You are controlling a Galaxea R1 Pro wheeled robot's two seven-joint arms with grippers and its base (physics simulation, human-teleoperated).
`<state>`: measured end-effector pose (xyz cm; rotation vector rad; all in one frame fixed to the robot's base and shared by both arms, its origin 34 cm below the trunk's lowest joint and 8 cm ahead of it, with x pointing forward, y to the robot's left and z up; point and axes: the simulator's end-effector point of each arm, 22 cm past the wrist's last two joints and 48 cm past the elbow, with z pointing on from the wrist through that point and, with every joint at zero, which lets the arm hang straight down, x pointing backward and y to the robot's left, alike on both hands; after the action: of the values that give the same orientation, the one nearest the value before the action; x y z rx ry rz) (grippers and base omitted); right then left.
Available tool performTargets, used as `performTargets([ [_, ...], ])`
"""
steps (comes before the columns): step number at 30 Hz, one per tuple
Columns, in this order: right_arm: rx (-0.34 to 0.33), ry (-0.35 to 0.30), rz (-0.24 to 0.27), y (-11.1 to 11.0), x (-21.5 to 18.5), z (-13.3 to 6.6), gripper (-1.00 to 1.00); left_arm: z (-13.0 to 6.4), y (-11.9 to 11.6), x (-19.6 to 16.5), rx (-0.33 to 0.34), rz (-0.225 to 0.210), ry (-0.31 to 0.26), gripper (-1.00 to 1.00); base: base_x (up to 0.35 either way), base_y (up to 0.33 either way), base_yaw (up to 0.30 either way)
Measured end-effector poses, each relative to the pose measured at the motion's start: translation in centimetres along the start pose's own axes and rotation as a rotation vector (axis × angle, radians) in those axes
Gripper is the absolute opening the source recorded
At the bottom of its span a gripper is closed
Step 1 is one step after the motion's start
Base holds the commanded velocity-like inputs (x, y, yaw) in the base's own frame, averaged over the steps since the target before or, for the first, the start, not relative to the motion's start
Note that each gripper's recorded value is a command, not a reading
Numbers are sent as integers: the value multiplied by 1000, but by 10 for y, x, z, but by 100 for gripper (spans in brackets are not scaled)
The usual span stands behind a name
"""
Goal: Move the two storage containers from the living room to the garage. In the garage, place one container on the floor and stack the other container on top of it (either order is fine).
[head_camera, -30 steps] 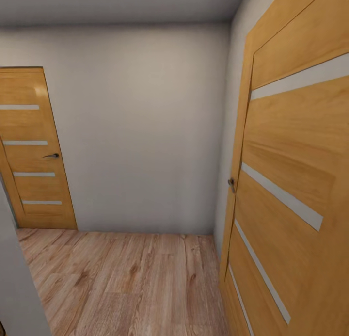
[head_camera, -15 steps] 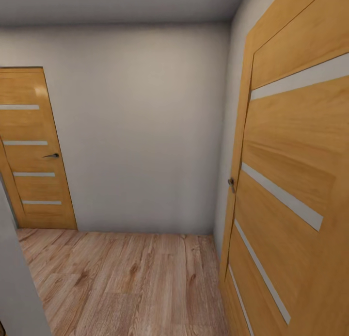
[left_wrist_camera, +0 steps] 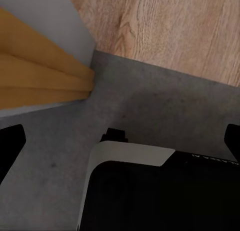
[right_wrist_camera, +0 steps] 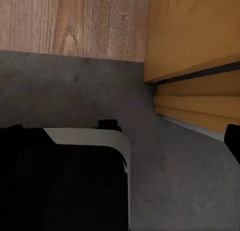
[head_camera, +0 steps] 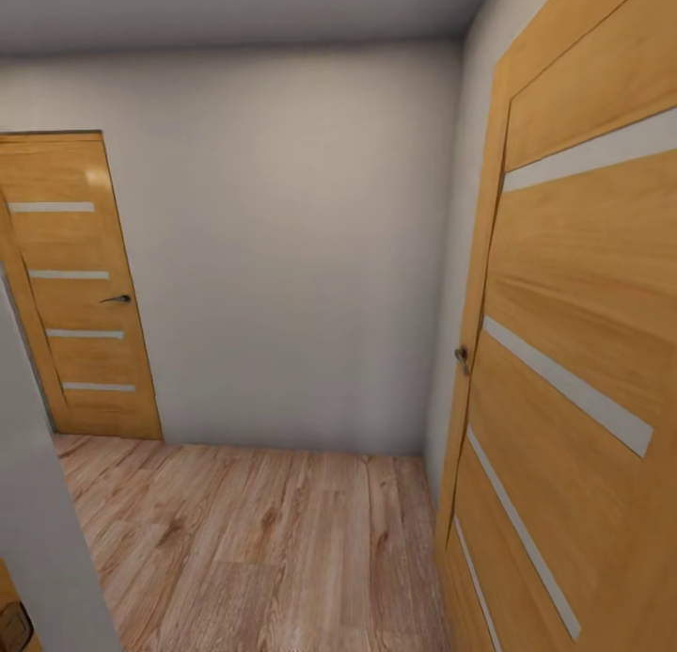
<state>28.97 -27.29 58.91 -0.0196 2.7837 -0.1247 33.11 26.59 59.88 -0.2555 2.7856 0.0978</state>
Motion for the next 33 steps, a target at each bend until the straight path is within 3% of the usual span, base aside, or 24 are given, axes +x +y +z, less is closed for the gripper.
performTargets([
  [9, -1, 0, 0, 0, 0, 0, 100, 0, 1, 0, -1, 0, 0, 100, 48, 0, 19],
  [33, -1, 0, -1, 1, 0, 0, 100, 0, 4, 0, -5, -2, 1, 100, 310, 0, 0],
])
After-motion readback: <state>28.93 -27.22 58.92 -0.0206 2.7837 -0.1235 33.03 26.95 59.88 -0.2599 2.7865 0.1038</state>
